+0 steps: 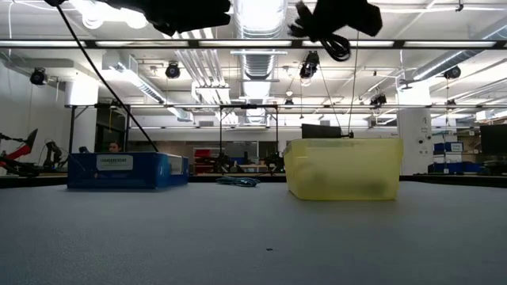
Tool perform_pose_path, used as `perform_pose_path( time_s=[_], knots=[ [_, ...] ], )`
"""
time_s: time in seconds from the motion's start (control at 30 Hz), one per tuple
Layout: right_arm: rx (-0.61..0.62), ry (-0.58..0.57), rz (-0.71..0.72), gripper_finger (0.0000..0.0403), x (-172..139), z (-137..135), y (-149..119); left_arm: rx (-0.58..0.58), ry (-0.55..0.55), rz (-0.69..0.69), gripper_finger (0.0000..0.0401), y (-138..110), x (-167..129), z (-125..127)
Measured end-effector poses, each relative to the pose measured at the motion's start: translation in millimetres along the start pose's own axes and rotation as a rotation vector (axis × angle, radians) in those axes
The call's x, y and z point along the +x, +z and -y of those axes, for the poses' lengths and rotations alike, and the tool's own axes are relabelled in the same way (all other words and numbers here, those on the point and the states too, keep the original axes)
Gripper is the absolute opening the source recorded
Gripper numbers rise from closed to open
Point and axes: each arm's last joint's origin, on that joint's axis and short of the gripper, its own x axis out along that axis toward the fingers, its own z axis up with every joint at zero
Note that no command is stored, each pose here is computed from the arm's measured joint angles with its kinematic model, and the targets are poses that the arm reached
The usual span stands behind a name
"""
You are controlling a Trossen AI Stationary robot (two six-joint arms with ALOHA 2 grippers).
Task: Pick and place USB-C Cables
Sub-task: Put the black charger cable into the yellow bin
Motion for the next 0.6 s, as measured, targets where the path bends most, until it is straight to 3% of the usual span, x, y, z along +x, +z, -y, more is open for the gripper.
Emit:
perform_pose_path(
  time_s=[0.27, 0.6],
  knots=[
    [0.204, 0.006, -0.274, 0.0033, 34.1, 9.3, -0.4, -0.01, -0.001, -0.001, 0.0251, -0.1, -0.2, 0.4],
    [0.354, -0.095, -0.558, 0.0033, 69.0, 36.7, -5.9, -0.021, -0.002, -0.007, 0.0251, -0.7, -0.2, 0.5]
  ],
)
